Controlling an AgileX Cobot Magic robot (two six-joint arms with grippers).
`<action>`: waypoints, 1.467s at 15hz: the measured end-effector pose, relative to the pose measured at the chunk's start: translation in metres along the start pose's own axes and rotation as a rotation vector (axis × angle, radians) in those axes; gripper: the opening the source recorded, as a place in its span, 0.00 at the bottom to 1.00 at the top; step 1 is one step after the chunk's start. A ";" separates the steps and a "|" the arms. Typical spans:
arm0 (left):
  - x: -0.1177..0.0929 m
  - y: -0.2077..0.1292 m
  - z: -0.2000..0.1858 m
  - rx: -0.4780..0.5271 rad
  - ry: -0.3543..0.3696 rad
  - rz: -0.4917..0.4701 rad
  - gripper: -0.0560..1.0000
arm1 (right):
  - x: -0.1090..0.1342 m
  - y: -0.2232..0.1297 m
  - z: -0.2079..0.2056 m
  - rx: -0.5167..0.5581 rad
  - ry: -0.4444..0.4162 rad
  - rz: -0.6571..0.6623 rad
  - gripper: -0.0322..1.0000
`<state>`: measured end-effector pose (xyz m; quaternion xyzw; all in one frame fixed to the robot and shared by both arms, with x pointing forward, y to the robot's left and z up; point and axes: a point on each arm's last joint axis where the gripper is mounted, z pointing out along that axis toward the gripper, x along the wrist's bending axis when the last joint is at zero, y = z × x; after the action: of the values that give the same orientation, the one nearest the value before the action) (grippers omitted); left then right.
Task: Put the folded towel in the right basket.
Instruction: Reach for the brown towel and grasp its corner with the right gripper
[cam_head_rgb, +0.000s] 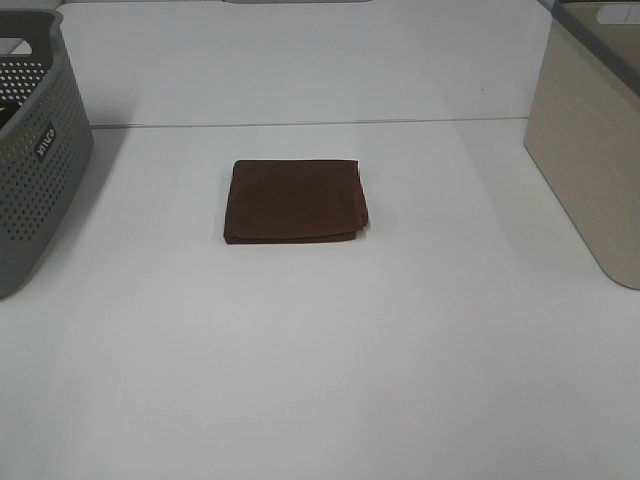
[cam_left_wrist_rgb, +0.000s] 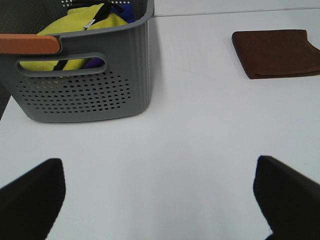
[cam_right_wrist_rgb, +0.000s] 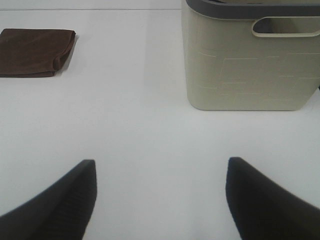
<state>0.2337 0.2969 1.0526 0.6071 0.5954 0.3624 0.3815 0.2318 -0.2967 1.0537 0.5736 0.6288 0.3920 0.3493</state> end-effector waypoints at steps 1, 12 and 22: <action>0.000 0.000 0.000 0.000 0.000 0.000 0.97 | 0.000 0.000 0.000 0.000 0.000 0.000 0.70; 0.000 0.000 0.000 0.000 0.000 0.000 0.97 | 0.000 0.000 0.000 0.000 0.000 0.000 0.70; 0.000 0.000 0.000 0.000 0.000 0.000 0.97 | 0.000 0.000 0.000 0.000 0.000 0.000 0.70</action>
<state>0.2337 0.2969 1.0526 0.6071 0.5954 0.3624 0.3815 0.2318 -0.2967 1.0537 0.5736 0.6288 0.3920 0.3493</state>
